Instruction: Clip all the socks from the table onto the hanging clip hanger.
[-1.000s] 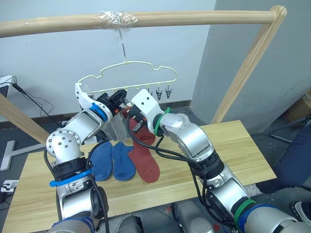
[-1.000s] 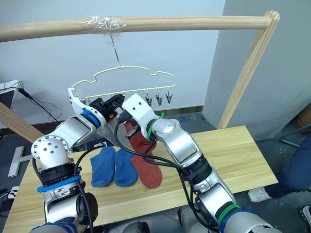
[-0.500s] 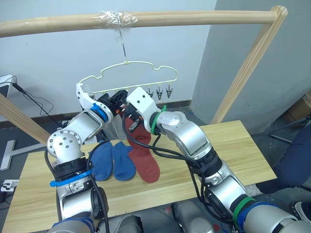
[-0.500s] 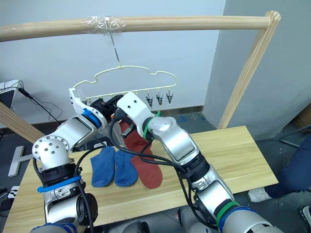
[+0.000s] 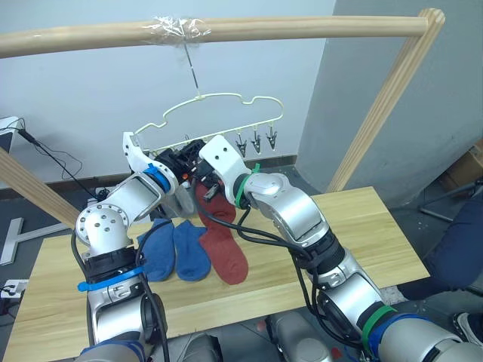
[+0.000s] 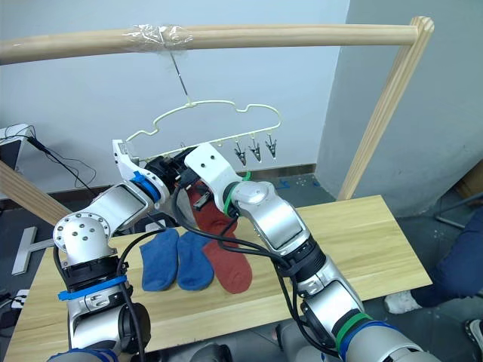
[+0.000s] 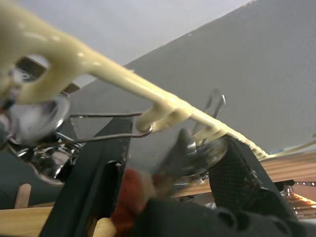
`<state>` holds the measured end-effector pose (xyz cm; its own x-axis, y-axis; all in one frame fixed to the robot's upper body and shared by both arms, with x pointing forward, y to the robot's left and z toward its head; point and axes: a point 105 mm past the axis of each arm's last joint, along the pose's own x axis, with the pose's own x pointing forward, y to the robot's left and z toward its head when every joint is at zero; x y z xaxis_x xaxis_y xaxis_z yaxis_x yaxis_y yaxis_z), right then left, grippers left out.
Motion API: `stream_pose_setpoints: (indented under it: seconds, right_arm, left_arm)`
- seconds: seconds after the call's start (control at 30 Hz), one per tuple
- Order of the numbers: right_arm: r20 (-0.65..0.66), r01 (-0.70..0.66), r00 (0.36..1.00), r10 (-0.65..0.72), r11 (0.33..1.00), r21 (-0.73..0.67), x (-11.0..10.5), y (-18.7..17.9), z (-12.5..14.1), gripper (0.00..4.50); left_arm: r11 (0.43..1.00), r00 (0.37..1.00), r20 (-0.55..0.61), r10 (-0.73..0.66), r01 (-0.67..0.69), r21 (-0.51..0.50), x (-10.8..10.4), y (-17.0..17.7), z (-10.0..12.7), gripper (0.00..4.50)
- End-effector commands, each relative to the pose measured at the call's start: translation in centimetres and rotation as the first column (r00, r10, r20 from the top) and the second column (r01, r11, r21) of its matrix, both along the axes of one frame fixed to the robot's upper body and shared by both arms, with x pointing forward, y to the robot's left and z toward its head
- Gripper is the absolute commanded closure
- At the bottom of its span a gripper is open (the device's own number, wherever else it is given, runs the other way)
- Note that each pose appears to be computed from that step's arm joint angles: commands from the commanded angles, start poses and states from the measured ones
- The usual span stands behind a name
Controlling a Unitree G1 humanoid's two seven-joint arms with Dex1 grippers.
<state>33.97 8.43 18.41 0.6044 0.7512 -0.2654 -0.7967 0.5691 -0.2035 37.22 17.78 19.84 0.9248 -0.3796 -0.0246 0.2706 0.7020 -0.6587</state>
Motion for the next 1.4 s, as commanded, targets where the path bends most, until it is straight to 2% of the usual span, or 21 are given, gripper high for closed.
stream_pose_setpoints:
  seconds: [0.03,0.1,0.27,0.4,0.47,0.57,0.63,0.77,0.87,0.97,1.13,1.4]
  right_arm:
    - [0.041,-0.011,0.999,0.01,1.0,0.029,-0.1,0.0,1.5,2.12]
    - [0.04,-0.007,0.999,0.006,1.0,0.022,0.1,-0.6,1.3,1.52]
    - [0.024,0.005,1.0,-0.005,1.0,-0.008,0.2,-2.5,0.1,1.52]
    - [-0.008,0.033,0.999,-0.033,0.998,-0.051,0.3,-4.6,-1.6,1.52]
    - [-0.016,0.051,0.999,-0.052,0.996,-0.072,0.4,-5.8,-2.4,1.52]
    - [-0.036,0.075,0.996,-0.078,0.994,-0.084,0.4,-7.2,-3.1,1.52]
    - [-0.038,0.088,0.995,-0.092,0.992,-0.094,0.4,-8.0,-3.5,1.52]
    - [-0.048,0.114,0.992,-0.12,0.988,-0.104,0.0,-9.8,-4.2,1.52]
    - [-0.058,0.106,0.992,-0.111,0.991,-0.08,-1.1,-11.1,-4.7,1.52]
    - [-0.066,0.098,0.993,-0.099,0.995,-0.019,-2.2,-12.4,-4.9,1.52]
    - [-0.111,0.135,0.985,-0.129,0.99,0.043,-3.3,-14.4,-6.0,1.52]
    - [0.045,0.278,0.958,-0.284,0.954,0.109,-4.2,-17.9,-6.6,1.52]
  left_arm:
    - [0.995,0.988,0.143,-0.066,0.054,0.083,-1.5,-0.6,3.1,1.8]
    - [0.987,0.985,0.147,-0.084,0.062,0.15,-2.1,-0.6,2.8,1.8]
    - [0.947,0.971,0.19,-0.146,0.082,0.311,-3.9,-1.3,2.4,1.8]
    - [0.888,0.971,0.166,-0.171,0.079,0.452,-4.8,-1.5,0.6,1.8]
    - [0.872,0.976,0.167,-0.143,0.045,0.487,-4.6,-1.0,0.0,1.8]
    - [0.823,0.962,0.245,-0.122,-0.04,0.567,-4.7,-0.5,-0.1,1.8]
    - [0.809,0.957,0.26,-0.127,-0.051,0.585,-4.7,-0.6,-0.4,1.8]
    - [0.787,0.923,0.367,-0.116,-0.14,0.601,-5.2,-0.3,0.3,1.8]
    - [0.781,0.909,0.405,-0.098,-0.182,0.598,-6.0,-0.1,0.3,1.8]
    - [0.752,0.918,0.391,-0.06,-0.216,0.623,-6.9,0.9,-0.8,1.8]
    - [0.745,0.933,0.36,0.006,-0.244,0.621,-8.3,2.3,-2.9,1.8]
    - [0.723,0.936,0.336,0.107,-0.305,0.619,-11.0,3.5,-6.7,1.8]
